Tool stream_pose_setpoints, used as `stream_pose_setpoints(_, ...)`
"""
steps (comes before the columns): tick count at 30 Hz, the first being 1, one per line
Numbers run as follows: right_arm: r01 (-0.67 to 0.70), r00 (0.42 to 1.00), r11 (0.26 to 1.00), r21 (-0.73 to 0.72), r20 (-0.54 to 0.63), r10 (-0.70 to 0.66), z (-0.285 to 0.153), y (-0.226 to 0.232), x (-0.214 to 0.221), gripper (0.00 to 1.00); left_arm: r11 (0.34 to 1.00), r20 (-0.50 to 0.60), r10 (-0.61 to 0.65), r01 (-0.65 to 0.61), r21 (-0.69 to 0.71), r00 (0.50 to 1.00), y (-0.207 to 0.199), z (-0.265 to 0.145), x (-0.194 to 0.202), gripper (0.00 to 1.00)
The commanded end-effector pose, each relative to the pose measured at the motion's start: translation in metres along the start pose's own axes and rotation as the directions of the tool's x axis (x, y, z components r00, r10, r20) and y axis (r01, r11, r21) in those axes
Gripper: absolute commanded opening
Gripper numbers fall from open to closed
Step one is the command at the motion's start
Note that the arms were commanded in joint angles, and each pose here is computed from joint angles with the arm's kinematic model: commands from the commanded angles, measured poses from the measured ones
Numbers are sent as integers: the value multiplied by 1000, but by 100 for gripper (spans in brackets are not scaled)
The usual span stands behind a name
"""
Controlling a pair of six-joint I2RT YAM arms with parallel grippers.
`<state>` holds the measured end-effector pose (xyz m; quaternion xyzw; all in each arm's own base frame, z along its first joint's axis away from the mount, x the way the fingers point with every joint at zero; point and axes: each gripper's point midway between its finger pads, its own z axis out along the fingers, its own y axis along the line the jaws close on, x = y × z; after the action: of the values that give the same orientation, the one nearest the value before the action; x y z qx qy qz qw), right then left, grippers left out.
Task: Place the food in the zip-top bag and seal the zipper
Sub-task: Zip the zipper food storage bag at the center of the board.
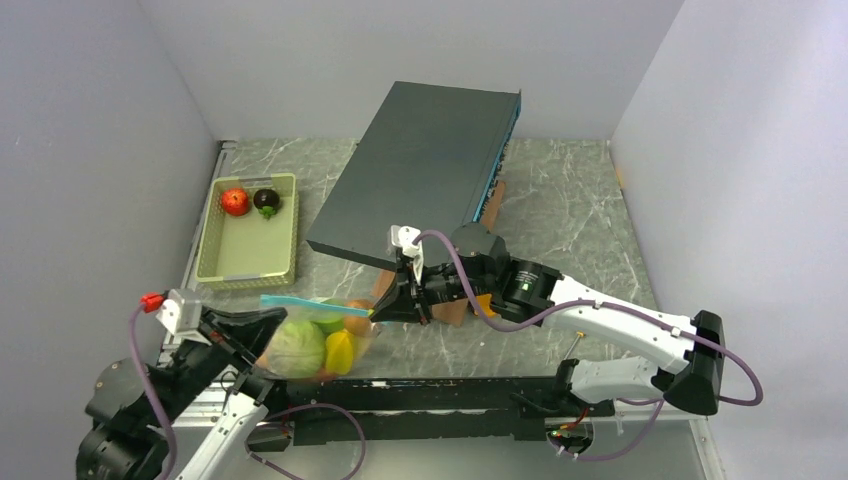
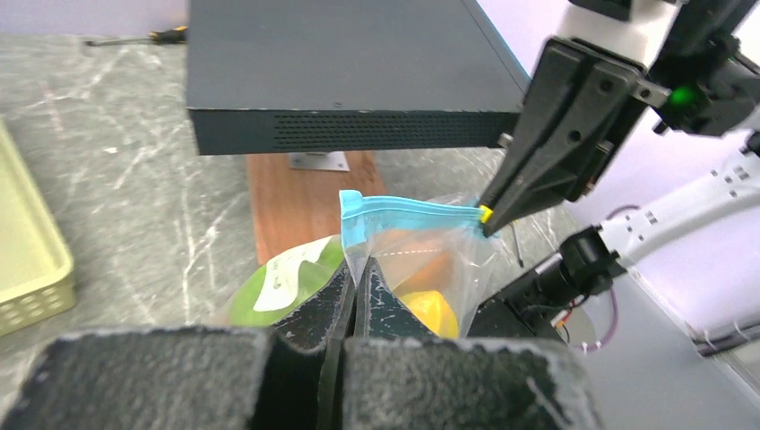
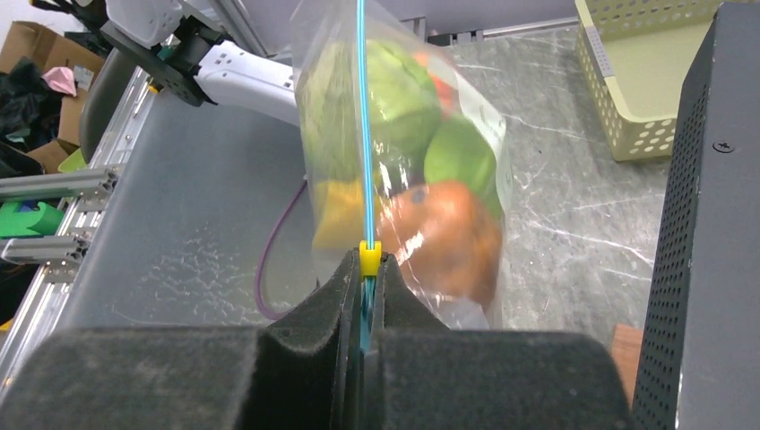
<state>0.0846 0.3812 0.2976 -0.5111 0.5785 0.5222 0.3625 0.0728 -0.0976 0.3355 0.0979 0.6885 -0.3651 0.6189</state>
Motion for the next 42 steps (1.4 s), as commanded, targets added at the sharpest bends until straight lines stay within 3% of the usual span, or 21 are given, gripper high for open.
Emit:
stream_pose_setpoints(1,10,1000,1000,30,-8,-9,-17,-1,7,0,956,136,33,8,-293,990,40,-24,-41,0)
stream_pose_setpoints(18,2,999,987,162,-54,7,-35,-18,42,0,928,201,70,10,-372,977,50,-58,-53,0)
stream_pose_setpoints(30,33,997,979,202,-78,-17,-58,-11,30,0,946,193,50,15,-323,980,48,-32,-51,0)
stream_pose_setpoints(42,25,999,965,262,-45,-14,-79,-6,24,0,922,135,43,12,-387,990,67,-9,-37,0)
